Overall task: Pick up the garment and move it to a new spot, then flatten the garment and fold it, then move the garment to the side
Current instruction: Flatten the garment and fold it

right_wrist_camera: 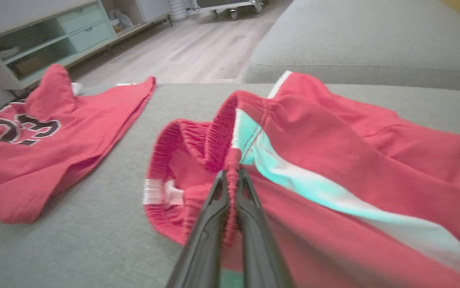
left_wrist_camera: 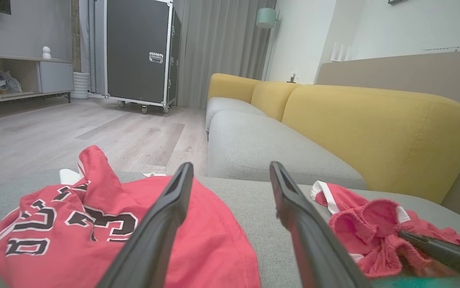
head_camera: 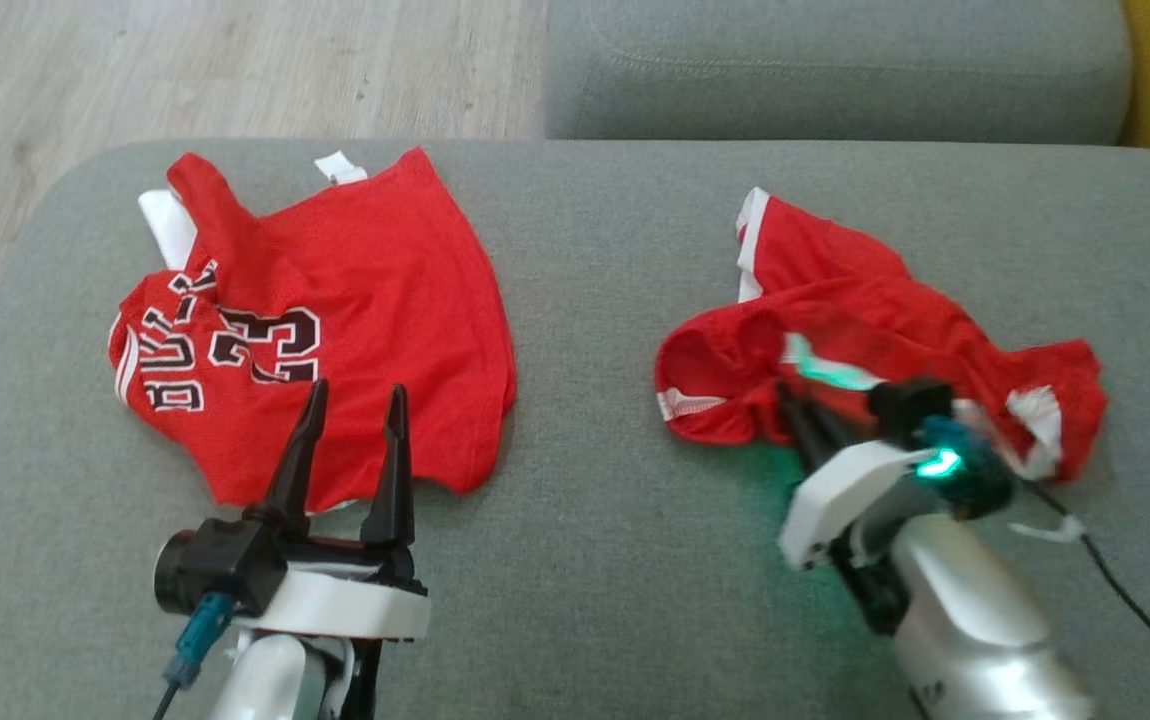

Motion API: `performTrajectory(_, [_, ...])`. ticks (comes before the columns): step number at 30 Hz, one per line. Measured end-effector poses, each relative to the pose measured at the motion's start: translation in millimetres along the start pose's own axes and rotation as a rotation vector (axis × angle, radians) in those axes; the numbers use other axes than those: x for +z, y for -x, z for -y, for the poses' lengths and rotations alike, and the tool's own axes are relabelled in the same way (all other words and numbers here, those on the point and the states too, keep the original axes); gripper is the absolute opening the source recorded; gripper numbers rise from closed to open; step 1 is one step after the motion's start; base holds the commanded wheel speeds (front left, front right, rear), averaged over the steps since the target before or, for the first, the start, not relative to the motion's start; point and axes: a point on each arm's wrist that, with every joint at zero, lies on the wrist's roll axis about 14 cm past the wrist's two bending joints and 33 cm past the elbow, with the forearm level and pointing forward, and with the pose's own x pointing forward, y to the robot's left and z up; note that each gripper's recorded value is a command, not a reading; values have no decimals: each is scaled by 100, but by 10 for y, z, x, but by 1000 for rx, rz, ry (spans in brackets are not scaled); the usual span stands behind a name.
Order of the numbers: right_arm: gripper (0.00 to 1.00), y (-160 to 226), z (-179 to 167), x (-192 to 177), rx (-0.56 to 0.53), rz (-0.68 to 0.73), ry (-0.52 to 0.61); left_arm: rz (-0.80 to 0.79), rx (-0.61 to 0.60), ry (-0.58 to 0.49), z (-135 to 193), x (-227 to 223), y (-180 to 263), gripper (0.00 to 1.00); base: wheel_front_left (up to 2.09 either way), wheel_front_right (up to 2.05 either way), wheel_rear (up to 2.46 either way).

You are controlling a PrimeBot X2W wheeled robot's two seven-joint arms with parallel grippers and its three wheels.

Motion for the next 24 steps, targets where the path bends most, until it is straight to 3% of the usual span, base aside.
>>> performTrajectory(5, [0,78,-498,88,148,35,50,20,-5,-1,20,65,5,100,0,0,0])
performTrajectory(10, [0,267,-852,-104,243,-15,67,22,-9,1,39,72,46,100,0,0,0])
performTrajectory(11, [73,303,-902,-148,256,-25,71,22,-11,1,48,70,48,100,0,0,0])
performTrajectory(12, [100,333,-945,-173,269,-27,76,21,-14,0,57,67,47,100,0,0,0])
performTrajectory(17, [100,394,-1025,-120,289,-5,60,21,-33,2,115,62,15,100,0,0,0])
performTrajectory(24, [100,419,-676,157,179,92,15,21,-81,8,267,54,-72,100,0,0,0])
